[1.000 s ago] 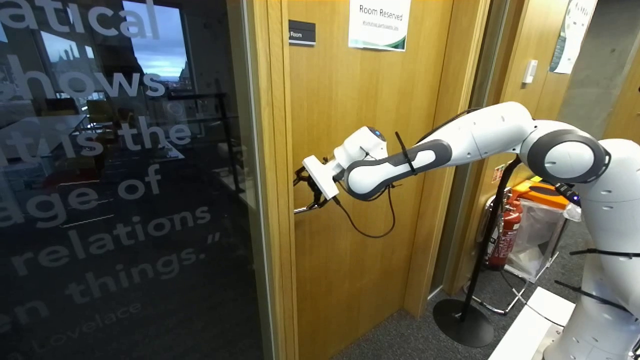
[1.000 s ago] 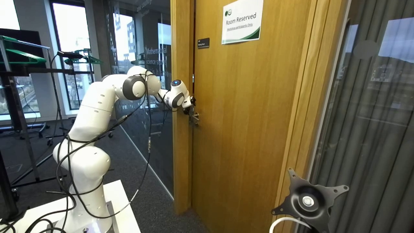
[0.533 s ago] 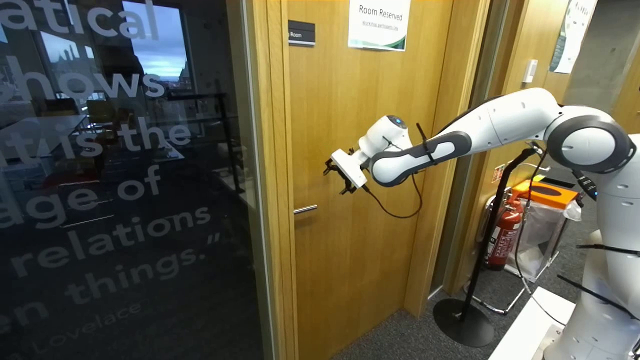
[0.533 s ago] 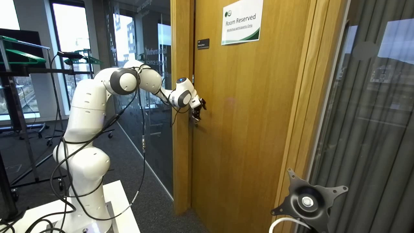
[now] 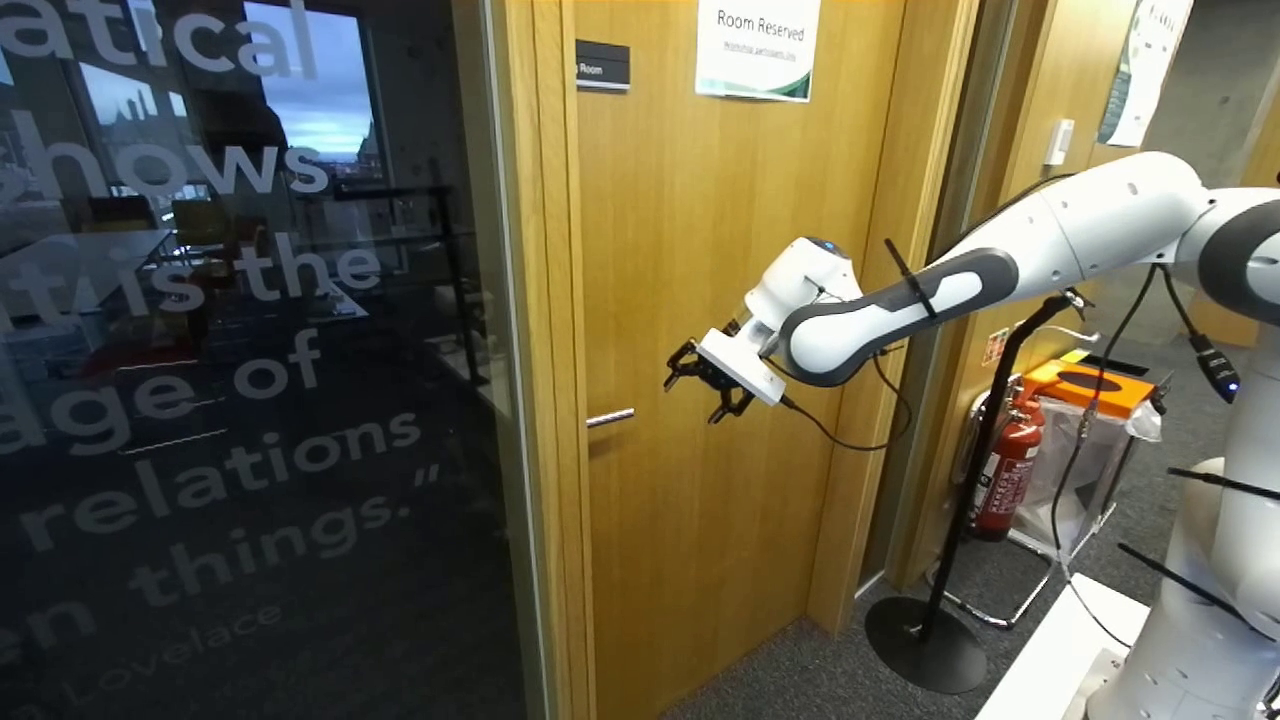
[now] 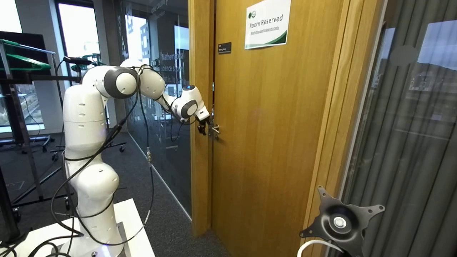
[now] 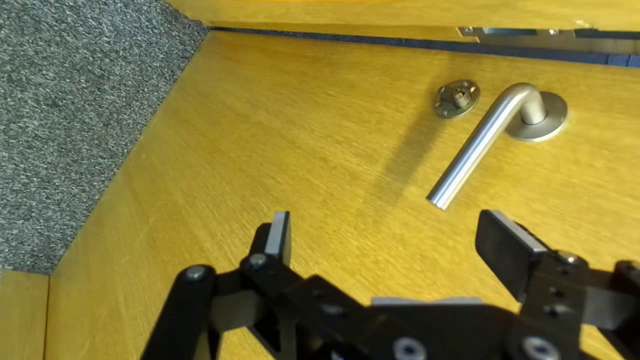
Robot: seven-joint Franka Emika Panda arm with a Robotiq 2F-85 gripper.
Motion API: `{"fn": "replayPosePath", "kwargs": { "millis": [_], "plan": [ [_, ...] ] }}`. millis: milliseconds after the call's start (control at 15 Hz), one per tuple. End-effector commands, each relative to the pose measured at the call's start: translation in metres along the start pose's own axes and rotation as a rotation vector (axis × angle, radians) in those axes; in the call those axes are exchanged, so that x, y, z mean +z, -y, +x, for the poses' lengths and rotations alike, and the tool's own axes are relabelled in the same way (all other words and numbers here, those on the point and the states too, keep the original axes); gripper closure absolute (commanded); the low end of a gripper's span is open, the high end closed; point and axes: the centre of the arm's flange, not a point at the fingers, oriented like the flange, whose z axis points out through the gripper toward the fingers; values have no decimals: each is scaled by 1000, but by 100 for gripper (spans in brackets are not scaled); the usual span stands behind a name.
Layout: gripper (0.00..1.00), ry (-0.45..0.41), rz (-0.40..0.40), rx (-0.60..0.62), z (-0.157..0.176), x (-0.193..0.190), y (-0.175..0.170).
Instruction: Open the door
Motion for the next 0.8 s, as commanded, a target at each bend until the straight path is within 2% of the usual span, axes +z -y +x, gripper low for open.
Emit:
{"fn": "replayPosePath", "kwargs": {
  "millis": [0,733],
  "plan": [
    [0,2,-1,-5,-2,-3,-1],
    [0,-1,-6,-4,1,-4,-4]
  ]
}}
